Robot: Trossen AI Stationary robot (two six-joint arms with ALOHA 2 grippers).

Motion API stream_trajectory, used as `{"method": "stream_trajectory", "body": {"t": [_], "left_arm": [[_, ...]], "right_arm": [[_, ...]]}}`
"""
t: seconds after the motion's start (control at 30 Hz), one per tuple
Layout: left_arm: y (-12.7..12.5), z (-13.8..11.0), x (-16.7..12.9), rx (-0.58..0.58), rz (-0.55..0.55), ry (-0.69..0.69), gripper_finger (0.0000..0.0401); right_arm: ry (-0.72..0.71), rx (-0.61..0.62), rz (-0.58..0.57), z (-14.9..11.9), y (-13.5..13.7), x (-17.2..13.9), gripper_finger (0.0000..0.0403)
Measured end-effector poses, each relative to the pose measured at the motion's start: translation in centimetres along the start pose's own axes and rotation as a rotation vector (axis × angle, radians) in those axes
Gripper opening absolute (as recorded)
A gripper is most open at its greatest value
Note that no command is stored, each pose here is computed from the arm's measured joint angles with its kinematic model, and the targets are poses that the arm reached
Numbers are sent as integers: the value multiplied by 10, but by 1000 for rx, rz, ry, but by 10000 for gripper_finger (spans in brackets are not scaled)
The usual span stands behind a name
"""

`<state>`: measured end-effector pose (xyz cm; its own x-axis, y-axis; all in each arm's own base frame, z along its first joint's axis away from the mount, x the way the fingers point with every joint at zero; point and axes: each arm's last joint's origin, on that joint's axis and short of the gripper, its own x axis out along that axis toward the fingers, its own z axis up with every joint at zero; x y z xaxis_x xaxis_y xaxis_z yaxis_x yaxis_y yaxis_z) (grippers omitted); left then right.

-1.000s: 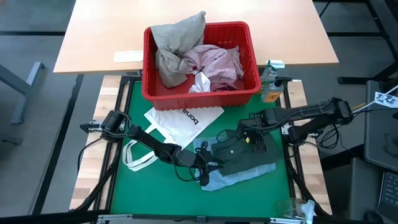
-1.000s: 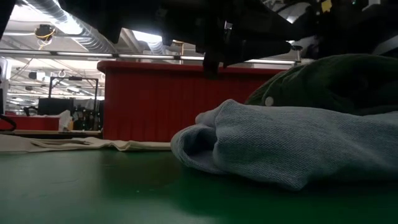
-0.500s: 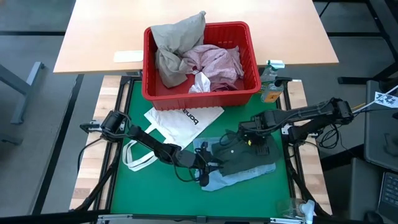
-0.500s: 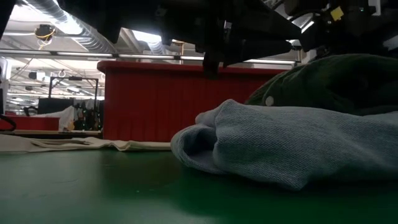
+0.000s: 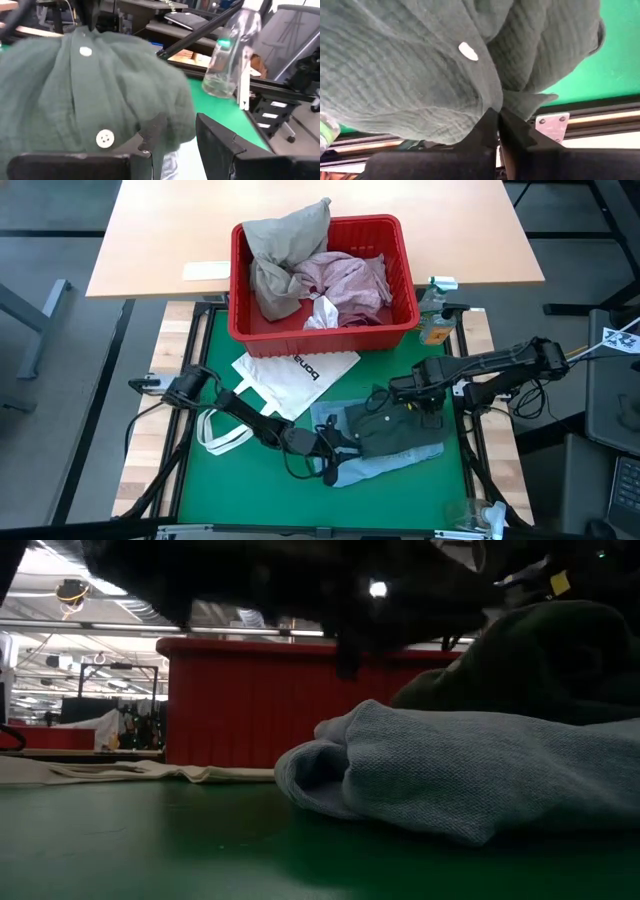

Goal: Fold laundry
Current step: Fold the green shirt

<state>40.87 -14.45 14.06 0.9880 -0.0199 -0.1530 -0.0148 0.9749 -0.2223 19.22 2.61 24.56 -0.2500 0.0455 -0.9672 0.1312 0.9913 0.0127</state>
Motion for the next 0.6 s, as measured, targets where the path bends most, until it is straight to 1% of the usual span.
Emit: {"method": "stream_trajectory", "body": {"t": [0.13, 0.23, 0.3, 0.4, 0.47, 0.6], "left_arm": [[7, -11, 20, 2, 24, 2, 101], [13, -23, 32, 6, 41, 26, 101], [15, -32, 36, 10, 45, 98, 101], [16, -38, 38, -11, 80, 229, 101], [14, -41, 37, -19, 98, 282, 101], [8, -41, 37, 5, 102, 292, 101]], "right_arm": [[-6, 19, -14, 0, 0, 0, 14], [-14, 42, -22, 1, 0, 0, 12], [-14, 70, -22, 1, 0, 0, 14], [-4, 90, -26, 0, -1, 0, 20], [-6, 91, -36, 0, -1, 0, 29], [-3, 92, -52, -1, -2, 0, 66]]}}
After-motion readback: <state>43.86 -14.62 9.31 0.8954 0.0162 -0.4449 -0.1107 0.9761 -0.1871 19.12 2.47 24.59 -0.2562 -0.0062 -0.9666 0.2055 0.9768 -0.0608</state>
